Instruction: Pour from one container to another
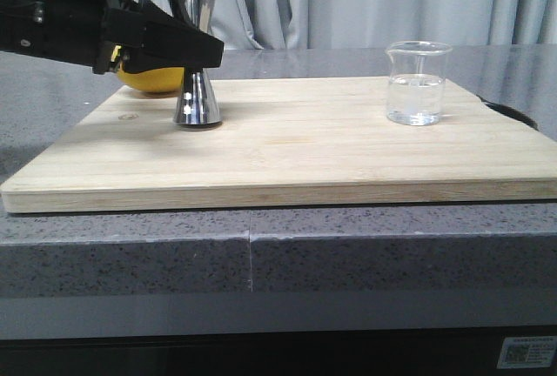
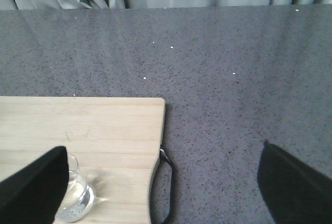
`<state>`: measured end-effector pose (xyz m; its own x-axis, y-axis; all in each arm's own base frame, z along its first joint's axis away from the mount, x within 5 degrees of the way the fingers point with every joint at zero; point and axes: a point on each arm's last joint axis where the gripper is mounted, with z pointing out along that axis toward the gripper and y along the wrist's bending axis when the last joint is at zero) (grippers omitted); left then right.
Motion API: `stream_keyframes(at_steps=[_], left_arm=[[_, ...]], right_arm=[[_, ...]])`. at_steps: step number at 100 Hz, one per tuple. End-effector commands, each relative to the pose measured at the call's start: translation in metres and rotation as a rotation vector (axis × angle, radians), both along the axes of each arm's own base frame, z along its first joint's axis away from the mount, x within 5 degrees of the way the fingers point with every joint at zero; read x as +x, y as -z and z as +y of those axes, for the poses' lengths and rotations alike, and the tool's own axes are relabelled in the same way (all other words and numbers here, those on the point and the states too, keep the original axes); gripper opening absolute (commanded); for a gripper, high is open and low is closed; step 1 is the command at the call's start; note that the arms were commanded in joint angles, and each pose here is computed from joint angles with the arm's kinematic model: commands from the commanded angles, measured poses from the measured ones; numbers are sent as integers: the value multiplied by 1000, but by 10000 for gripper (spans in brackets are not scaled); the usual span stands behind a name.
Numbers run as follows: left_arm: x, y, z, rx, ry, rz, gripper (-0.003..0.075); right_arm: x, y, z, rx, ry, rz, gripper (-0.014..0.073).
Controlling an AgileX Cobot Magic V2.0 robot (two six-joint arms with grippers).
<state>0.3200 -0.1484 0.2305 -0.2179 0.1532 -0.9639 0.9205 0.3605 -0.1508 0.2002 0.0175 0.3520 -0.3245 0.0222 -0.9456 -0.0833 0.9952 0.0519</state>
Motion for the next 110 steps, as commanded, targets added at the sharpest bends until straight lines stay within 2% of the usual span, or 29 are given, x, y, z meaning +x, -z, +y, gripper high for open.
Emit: stream_keyframes(at_steps=[1,35,55,82,110], left_arm=[[-5,-28,-5,-111,41,-58,23],[-8,-32,-6,-141,78,-66,8],[-8,-45,-8,-182,124,-107,8],[-8,-64,-11,-234,196,-170,7],[-15,-67,-10,-197,229,-164,7]], right_arm=[[1,-21,0,-6,4,-130,668],[1,-21,0,-5,4,-137,668],[2,-15,6,-3,-24,-181,668],[-1,13,22,-8,-102,-221,668],[-11,52,32,-6,-157,-227,668]])
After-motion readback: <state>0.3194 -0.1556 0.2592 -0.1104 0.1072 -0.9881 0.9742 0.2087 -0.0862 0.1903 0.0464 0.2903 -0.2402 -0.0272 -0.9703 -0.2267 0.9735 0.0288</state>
